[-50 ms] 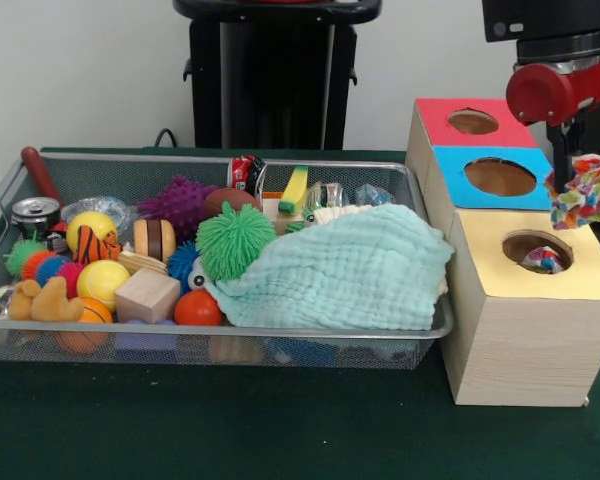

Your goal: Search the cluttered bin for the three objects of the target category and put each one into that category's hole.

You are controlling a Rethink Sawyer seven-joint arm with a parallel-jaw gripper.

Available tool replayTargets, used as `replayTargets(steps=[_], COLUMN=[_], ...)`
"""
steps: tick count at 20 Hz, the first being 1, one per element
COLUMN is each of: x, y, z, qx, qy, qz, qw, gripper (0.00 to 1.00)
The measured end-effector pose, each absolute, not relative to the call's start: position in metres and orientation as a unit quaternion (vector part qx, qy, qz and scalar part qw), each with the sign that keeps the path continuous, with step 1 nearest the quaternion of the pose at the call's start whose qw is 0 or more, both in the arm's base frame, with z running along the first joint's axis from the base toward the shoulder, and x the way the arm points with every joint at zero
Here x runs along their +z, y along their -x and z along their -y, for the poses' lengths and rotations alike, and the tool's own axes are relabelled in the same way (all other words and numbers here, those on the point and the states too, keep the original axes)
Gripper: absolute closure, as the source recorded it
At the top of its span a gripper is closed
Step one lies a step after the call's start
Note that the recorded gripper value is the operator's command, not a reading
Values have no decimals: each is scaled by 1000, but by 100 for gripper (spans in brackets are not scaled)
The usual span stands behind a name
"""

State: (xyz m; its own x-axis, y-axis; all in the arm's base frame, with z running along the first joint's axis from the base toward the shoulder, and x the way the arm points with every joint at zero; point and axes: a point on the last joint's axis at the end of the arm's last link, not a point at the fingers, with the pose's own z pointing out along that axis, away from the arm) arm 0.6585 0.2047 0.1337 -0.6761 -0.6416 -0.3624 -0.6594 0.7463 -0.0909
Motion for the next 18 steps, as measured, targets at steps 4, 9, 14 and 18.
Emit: replayTargets(steps=[4, 9, 14, 18], x=[132, 118, 98, 85], y=[-662, -662, -655, -651], z=[-198, -185, -178, -176], qx=[18, 12, 15, 22], qy=[351, 343, 339, 335], qz=[-917, -922, -927, -930], qw=[189, 178, 161, 151], gripper=[100, 100, 100, 100])
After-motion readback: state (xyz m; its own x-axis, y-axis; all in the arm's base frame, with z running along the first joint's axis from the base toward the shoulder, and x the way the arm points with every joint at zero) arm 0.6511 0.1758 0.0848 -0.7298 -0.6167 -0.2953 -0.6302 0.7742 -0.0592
